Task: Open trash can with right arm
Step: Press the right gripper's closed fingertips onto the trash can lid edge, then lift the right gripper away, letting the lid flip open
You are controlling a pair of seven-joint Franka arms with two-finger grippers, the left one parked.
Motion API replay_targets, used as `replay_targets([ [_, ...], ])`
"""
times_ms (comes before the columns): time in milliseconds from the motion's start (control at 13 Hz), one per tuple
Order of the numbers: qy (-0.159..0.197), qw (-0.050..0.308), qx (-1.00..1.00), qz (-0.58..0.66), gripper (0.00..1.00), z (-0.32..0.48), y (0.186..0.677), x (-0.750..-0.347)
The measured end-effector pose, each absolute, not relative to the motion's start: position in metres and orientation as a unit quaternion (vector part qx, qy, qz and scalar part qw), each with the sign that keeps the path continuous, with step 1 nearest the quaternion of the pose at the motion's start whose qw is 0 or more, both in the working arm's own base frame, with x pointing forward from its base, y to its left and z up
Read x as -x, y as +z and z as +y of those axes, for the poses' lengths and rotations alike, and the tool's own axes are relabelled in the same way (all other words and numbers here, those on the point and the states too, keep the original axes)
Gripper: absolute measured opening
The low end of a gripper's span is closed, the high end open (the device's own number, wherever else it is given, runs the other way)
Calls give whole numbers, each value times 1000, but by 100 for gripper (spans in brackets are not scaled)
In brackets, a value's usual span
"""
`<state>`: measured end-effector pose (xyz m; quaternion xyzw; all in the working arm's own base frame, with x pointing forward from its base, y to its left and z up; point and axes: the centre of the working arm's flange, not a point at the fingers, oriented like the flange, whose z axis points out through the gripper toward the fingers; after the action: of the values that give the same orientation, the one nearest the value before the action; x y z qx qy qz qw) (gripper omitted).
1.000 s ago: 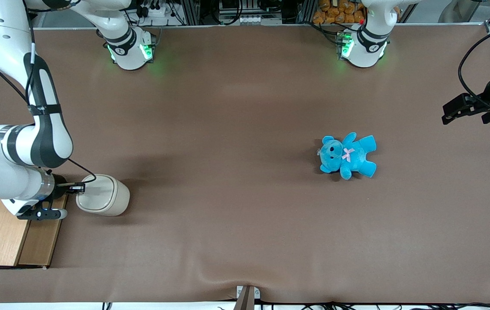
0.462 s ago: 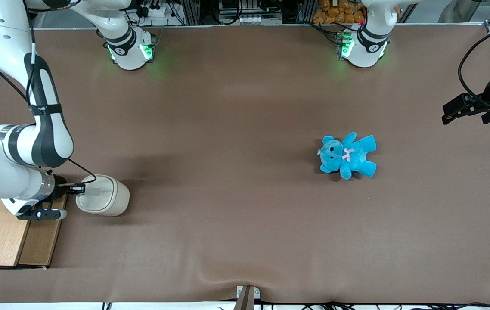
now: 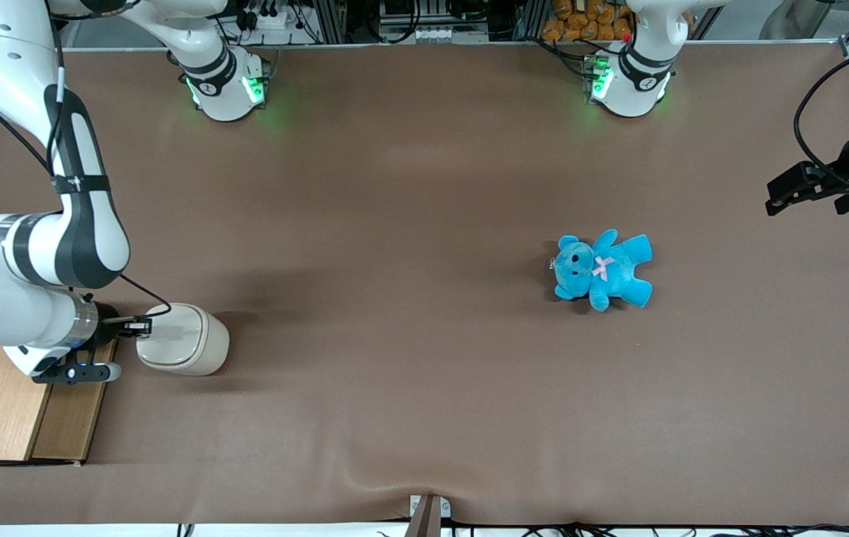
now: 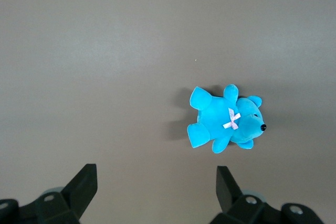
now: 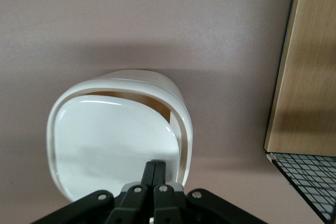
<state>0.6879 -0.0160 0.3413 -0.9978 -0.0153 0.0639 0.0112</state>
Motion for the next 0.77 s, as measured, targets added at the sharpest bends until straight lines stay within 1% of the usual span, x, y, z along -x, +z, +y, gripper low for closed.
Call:
replay_targets([
  [538, 92, 13, 995, -31, 1, 10, 403, -690],
  [615, 96, 13, 995, -27, 4, 14, 411, -689],
  [769, 104, 12, 994, -17, 6, 21, 421, -686],
])
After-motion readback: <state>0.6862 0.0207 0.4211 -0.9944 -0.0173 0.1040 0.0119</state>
